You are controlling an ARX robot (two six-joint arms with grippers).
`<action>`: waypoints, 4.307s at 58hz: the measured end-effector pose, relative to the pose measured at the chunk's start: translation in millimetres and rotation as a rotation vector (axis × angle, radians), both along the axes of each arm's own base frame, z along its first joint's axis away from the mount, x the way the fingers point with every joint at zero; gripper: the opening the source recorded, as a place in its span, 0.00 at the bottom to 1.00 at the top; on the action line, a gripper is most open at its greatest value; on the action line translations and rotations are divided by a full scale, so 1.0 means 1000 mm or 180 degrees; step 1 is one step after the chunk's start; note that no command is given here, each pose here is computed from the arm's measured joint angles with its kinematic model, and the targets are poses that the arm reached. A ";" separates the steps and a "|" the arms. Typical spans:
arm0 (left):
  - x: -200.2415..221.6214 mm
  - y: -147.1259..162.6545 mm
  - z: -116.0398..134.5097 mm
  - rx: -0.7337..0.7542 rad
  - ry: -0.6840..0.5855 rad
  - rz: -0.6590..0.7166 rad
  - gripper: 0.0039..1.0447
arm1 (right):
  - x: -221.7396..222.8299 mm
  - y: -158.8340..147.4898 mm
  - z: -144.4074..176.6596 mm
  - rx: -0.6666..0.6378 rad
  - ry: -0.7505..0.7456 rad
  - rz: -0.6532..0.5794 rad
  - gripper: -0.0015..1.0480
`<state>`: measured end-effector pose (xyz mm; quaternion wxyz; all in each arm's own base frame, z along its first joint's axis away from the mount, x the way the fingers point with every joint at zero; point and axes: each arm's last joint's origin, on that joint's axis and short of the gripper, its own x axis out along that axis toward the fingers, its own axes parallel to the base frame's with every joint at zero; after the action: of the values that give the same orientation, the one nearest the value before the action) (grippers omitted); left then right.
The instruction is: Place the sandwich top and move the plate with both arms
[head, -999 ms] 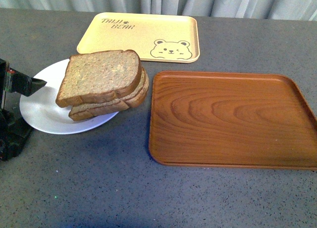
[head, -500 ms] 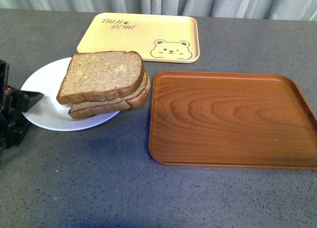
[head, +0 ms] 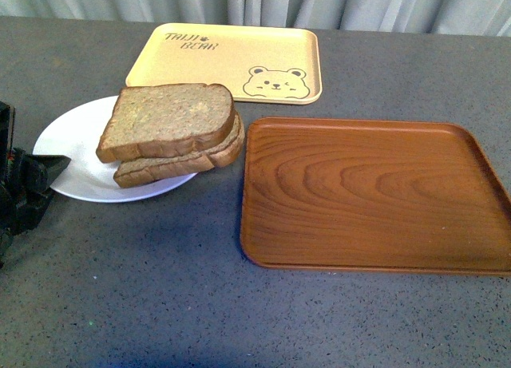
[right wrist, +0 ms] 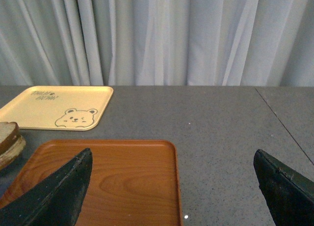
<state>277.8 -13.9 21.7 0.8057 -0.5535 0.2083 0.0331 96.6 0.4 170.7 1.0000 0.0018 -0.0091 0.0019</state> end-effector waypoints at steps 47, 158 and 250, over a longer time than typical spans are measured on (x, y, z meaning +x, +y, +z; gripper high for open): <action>-0.010 0.002 0.019 -0.0416 -0.0009 -0.0259 0.02 | 0.000 0.000 0.000 0.0000 0.0001 -0.0011 0.91; 0.201 -0.094 0.021 -0.0473 -0.0150 -0.0829 0.02 | 0.000 0.000 0.000 0.0000 0.0001 -0.0002 0.91; 0.153 -0.022 0.104 -0.0160 -0.0620 -0.0602 0.92 | 0.000 0.000 0.000 0.0000 0.0001 -0.0001 0.91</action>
<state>430.5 -36.3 125.5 0.8075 -0.5519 0.1812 -0.1021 96.6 0.3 170.7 1.0000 0.0018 -0.0089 0.0017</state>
